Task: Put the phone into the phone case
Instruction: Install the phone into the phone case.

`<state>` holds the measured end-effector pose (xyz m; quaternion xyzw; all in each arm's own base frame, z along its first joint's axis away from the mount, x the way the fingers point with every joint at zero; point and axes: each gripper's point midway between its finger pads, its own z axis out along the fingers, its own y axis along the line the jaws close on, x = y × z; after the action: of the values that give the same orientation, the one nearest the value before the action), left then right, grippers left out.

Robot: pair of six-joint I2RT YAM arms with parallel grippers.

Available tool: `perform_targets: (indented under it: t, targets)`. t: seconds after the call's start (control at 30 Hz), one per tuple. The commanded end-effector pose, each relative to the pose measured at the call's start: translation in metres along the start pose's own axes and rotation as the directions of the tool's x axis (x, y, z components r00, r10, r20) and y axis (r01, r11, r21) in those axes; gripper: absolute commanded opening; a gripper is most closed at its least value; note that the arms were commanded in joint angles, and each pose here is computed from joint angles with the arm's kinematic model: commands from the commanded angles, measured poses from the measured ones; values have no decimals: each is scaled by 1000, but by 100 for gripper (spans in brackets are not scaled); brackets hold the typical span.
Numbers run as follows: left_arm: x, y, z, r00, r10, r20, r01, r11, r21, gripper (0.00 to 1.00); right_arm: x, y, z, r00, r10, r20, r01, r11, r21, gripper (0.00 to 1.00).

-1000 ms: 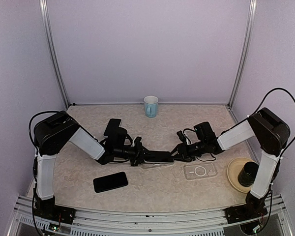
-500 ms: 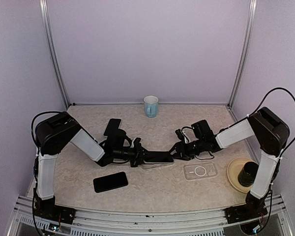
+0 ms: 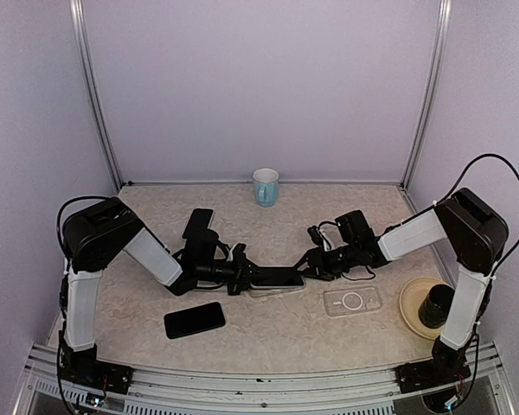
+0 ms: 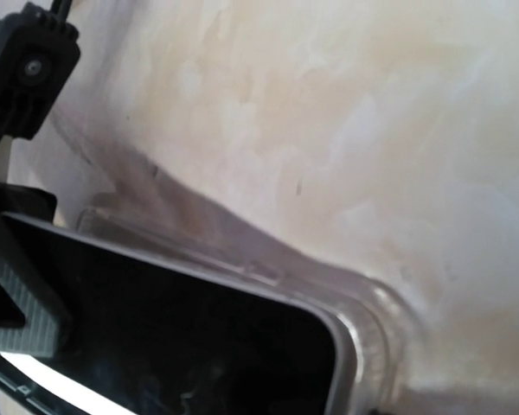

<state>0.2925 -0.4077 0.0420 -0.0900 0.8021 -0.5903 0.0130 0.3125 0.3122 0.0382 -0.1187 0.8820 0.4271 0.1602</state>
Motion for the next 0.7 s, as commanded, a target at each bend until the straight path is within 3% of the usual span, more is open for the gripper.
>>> perform_targets:
  t: [0.0,0.4,0.67]
  targets:
    - [17,59,-1,987,-159,-36,152,977,-148,0,12,-8,11,999,22,-41,-22,1000,-1,53]
    - [15,69,6,981,-191,-46,181,969,-170,0,15,4,15,999,3,-49,-4,1000,-28,52]
    - [6,74,7,995,-98,-6,95,979,-178,0,23,19,11,998,7,-57,-11,997,-73,51]
